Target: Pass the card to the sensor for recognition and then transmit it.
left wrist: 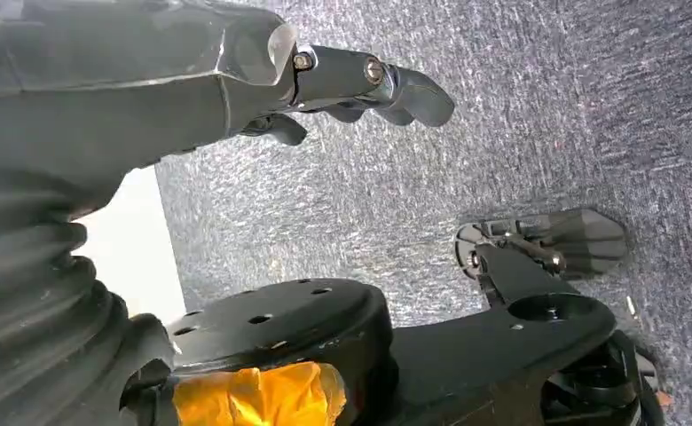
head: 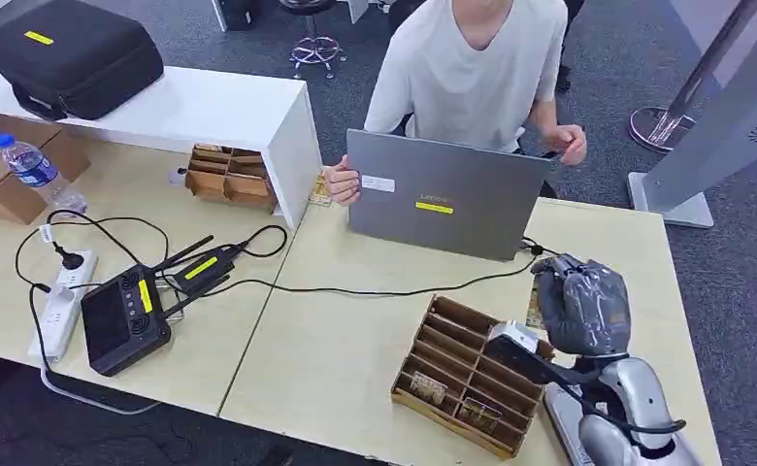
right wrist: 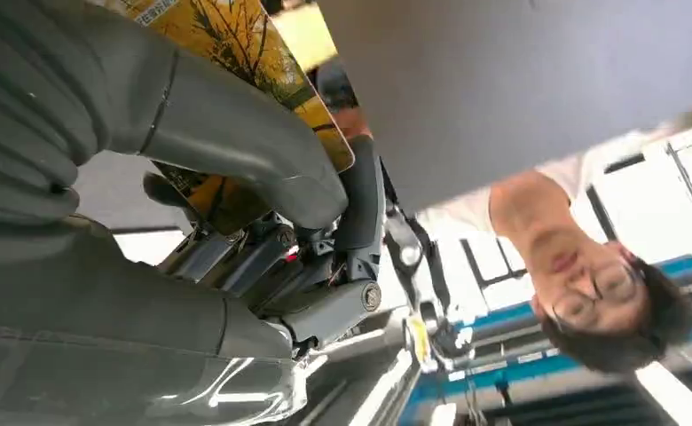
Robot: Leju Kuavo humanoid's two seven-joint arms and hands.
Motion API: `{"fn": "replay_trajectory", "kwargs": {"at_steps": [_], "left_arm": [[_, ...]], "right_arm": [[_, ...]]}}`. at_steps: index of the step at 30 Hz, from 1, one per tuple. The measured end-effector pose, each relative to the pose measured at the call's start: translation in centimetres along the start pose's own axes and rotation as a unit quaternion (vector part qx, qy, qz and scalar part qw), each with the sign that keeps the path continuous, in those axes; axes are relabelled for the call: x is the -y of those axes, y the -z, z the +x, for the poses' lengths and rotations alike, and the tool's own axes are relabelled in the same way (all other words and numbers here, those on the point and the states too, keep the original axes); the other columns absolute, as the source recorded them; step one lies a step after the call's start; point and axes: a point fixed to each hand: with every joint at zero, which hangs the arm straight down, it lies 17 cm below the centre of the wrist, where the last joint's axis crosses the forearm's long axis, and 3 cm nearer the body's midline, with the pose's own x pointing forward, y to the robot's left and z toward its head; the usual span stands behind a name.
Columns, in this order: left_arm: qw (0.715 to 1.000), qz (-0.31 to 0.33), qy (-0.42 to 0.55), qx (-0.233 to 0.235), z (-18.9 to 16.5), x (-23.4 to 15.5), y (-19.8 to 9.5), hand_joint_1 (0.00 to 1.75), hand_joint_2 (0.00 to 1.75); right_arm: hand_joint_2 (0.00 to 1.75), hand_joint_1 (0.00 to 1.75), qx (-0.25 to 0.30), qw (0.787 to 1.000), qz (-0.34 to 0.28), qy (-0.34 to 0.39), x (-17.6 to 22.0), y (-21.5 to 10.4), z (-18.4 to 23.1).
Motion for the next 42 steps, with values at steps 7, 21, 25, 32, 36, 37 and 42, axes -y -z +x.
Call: {"fn": "replay_trajectory", "kwargs": {"at_steps": [7, 21, 25, 32, 36, 37, 42], "left_arm": [[1.0, -0.006, 0.02, -0.001, 0.5, 0.1, -0.1, 0.0, 1.75], [0.997, -0.023, 0.07, 0.002, 1.5, 0.6, -0.2, 0.0, 1.75], [0.996, -0.026, 0.084, 0.001, 1.6, 0.7, -0.3, 0.0, 1.75], [0.996, -0.026, 0.09, 0.001, 1.9, 0.6, -0.3, 0.0, 1.75], [0.995, -0.028, 0.091, 0.001, 1.9, 0.7, -0.3, 0.0, 1.75], [0.995, -0.028, 0.091, 0.002, 1.9, 0.7, -0.3, 0.0, 1.75], [0.995, -0.03, 0.092, 0.003, 2.0, 0.8, -0.3, 0.0, 1.75]], "right_arm": [[1.75, 1.75, 0.016, 0.998, -0.049, -0.041, 3.1, 5.8, -0.9], [1.75, 1.75, -0.018, 0.982, -0.085, -0.17, 8.7, 16.2, -6.2], [1.75, 1.75, -0.037, 0.976, -0.072, -0.201, 9.4, 17.8, -7.8], [1.75, 1.75, -0.065, 0.974, -0.053, -0.209, 9.3, 18.7, -9.4], [1.75, 0.0, -0.071, 0.975, -0.043, -0.208, 8.7, 18.6, -9.8], [1.75, 0.0, -0.07, 0.975, -0.042, -0.207, 8.6, 18.6, -9.8], [1.75, 0.0, -0.07, 0.976, -0.033, -0.205, 7.9, 18.3, -9.9]]}}
